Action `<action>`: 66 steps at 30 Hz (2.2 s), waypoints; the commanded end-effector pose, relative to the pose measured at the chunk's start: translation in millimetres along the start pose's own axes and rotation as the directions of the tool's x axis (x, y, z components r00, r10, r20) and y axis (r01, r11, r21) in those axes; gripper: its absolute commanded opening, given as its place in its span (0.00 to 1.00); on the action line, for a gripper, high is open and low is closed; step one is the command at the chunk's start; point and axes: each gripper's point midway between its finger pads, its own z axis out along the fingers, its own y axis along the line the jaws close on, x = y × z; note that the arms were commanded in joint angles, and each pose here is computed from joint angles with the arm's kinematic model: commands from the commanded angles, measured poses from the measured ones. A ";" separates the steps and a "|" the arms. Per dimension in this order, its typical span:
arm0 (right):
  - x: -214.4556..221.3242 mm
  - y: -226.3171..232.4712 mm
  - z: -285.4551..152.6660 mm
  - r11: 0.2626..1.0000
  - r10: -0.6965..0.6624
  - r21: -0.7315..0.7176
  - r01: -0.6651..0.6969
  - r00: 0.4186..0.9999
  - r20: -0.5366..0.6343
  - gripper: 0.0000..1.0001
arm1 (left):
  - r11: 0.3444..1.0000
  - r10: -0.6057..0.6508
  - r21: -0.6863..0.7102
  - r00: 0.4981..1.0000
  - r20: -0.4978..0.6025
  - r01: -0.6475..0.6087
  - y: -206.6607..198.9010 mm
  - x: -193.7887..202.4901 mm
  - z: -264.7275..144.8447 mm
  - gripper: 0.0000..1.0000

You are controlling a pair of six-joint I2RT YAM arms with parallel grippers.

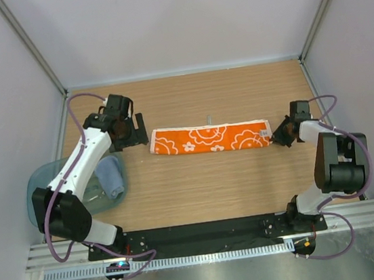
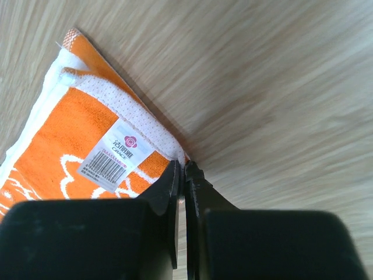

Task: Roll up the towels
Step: Fold the towel

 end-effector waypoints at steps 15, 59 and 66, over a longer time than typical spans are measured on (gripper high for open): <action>-74.6 0.7 -83.6 0.995 -0.083 0.063 0.073 0.981 0.176 0.01 | 0.997 -0.007 0.078 1.000 -0.027 0.009 -14.1 4.0 7.1 0.87; 170.8 307.2 -89.5 0.688 -0.661 -0.394 0.609 0.751 0.007 0.01 | 1.000 -0.014 0.024 1.000 -0.002 0.014 -1.1 5.2 0.4 0.87; 235.2 314.6 -43.1 0.659 -0.700 -0.437 0.612 0.711 -0.061 0.18 | 1.000 -0.010 0.019 1.000 0.002 0.010 0.1 5.2 -0.5 0.88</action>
